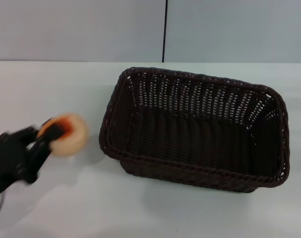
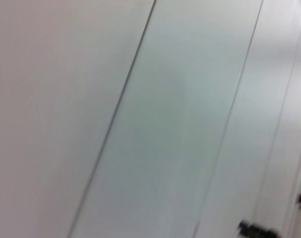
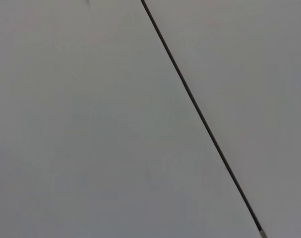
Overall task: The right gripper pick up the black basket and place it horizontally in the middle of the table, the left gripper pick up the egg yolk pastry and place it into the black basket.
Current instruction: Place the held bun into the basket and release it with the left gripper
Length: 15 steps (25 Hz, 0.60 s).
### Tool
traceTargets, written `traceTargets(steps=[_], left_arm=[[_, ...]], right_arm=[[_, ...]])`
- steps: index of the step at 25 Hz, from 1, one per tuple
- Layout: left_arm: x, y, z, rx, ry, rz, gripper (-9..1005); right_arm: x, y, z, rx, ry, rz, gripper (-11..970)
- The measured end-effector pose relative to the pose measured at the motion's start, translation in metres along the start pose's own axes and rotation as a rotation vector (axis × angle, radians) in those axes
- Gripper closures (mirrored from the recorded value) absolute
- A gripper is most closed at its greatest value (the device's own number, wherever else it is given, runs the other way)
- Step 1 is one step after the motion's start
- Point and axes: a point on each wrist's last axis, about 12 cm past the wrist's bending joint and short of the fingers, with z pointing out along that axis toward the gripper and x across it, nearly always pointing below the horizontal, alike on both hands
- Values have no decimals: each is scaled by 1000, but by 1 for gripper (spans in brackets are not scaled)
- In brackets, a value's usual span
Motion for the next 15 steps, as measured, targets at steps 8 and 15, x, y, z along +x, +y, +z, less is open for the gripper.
traceTargets(steps=[8, 15], left_arm=[[-2, 13, 94, 142, -47, -53, 931], [3, 14, 120, 152, -7, -93, 887]], right_arm=[[3, 2, 1, -5, 8, 10, 543], [6, 3, 0, -2, 13, 21, 540]])
